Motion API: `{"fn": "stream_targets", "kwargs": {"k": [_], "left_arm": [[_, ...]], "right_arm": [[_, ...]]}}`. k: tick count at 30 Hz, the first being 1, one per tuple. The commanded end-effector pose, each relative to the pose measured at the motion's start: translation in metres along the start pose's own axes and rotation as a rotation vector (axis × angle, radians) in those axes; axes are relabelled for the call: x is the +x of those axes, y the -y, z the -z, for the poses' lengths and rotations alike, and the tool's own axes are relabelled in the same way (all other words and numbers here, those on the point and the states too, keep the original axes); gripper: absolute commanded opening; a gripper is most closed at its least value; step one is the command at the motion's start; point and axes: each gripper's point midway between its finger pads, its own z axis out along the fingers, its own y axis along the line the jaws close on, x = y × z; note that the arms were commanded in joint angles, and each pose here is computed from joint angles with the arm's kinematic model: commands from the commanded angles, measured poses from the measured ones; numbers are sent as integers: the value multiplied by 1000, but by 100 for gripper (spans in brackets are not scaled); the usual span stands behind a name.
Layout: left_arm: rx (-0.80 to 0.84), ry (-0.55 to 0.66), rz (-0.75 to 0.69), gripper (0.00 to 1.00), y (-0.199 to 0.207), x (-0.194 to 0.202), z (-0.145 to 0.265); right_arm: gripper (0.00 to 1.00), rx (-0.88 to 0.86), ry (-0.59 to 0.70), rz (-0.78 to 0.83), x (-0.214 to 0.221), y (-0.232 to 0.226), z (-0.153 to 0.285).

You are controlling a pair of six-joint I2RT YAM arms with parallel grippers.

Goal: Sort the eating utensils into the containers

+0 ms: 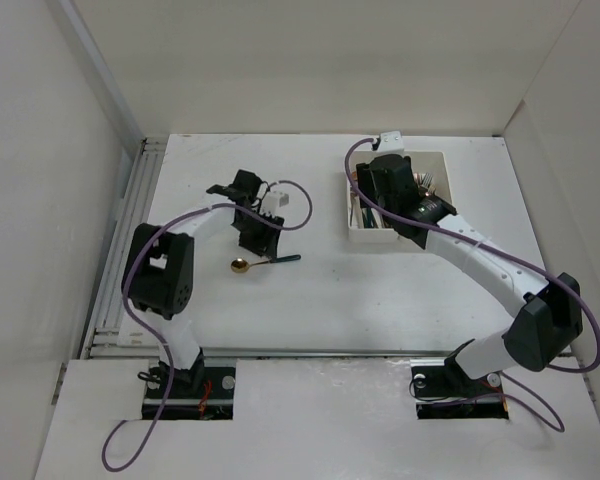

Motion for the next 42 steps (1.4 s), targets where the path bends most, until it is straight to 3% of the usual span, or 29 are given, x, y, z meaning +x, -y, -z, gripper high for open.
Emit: {"fn": "stream_targets", "kwargs": {"k": [1,4,9,17,19,24,27,31,34,38,42], "left_arm": [[130,-204,-26,41,25,50,4],[184,-251,-114,39,36,50,13],[166,-335,-71,37,23,72,6],[-27,-478,61,57,-35,99,-26],[-67,-461,83,58,-44,92,-24],[-230,-267,32,60,-82,28,-21],[-213,-173,-17,64,-84,-10,-25],[-88,-175,13,65,-75,-29,-53],[-62,-77,-25,65,-67,-68,-62],[57,-7,-78,65,-27,-101,-65],[30,-24,-62,66,-15,-98,-62]], "right_arm": [[70,12,75,-53,-26,6,10],[70,13,69,-49,-28,4,7],[70,24,63,-35,-27,3,3],[71,42,78,-2,-37,3,-4],[71,52,86,5,-41,3,-6],[72,62,87,16,-44,3,-9],[72,62,87,16,-45,1,-11],[72,71,97,27,-51,2,-12],[72,71,97,27,-51,2,-12],[72,81,90,32,-50,4,-11],[72,101,85,35,-46,11,-6]]}}
